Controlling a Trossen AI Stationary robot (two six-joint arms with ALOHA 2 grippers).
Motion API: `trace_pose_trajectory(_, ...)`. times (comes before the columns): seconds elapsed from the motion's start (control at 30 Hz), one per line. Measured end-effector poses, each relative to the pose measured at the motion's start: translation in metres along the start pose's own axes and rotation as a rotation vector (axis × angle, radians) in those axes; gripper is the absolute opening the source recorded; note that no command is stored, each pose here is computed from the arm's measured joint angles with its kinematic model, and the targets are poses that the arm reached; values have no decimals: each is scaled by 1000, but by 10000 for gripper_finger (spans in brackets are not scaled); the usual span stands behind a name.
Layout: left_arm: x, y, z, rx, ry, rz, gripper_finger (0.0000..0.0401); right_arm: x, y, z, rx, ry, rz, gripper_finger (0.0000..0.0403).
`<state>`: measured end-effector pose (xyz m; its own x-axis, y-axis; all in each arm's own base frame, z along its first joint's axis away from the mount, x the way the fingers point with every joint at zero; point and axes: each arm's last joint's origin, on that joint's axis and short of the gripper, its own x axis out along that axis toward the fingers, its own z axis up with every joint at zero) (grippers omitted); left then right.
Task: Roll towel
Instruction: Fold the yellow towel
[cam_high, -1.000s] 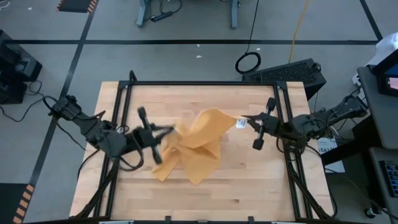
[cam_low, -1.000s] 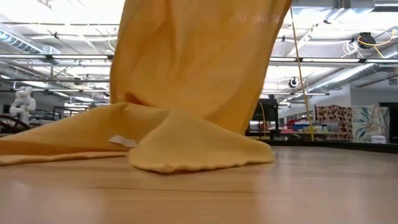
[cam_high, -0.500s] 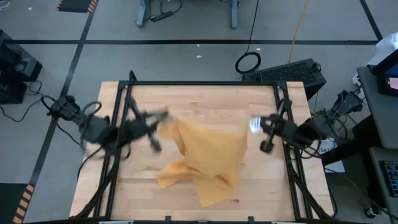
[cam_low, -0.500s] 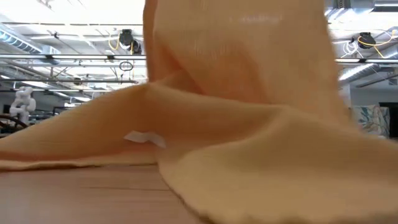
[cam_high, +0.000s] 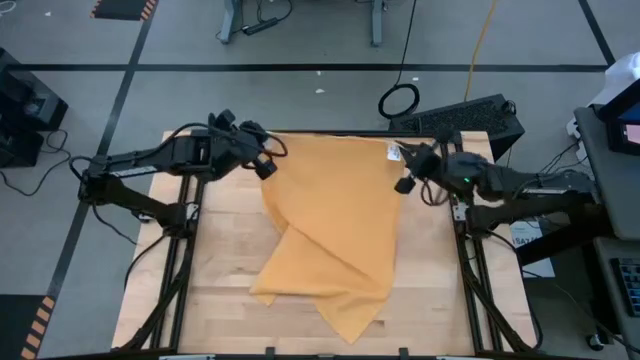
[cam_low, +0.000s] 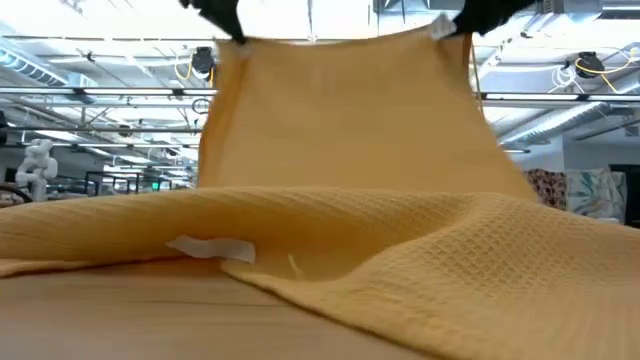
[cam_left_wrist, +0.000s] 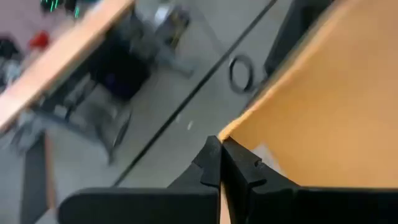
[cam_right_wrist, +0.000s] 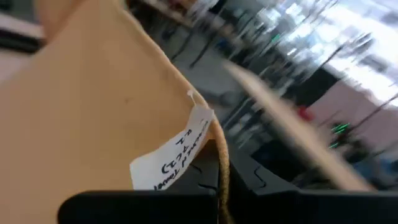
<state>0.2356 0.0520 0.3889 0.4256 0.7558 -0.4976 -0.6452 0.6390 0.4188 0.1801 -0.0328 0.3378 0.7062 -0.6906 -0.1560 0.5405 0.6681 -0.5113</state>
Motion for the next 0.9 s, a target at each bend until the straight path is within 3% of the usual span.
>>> trace_pose_trajectory(0.2, 24, 0, -6, -4, 34, 74, 4, 34, -11, -34, 46, 71, -29, 0)
trace_pose_trajectory(0.37, 45, -8, 12, 65, -116, 34, 4, 51, -21, -51, 51, 136, -121, 0)
trace_pose_trajectory(0.43, 56, -3, 17, 114, -138, 119, 4, 55, -24, -55, 58, 159, -140, 0)
trace_pose_trajectory(0.5, 72, 11, 16, 110, -72, 312, 4, 59, -27, -59, 68, 187, -155, 0)
trace_pose_trajectory(0.53, 81, 16, 15, 106, -42, 340, 4, 60, -27, -61, 82, 198, -151, 0)
trace_pose_trajectory(0.57, 88, 19, 14, 109, -28, 316, 4, 62, -27, -63, 101, 208, -149, 0)
trace_pose_trajectory(0.7, 111, 17, 9, 60, -67, -15, 4, 68, -24, -74, 133, 308, -160, 0)
trace_pose_trajectory(0.9, 143, 11, -7, 17, 90, 32, 8, 79, -17, -88, 155, 410, -140, 0)
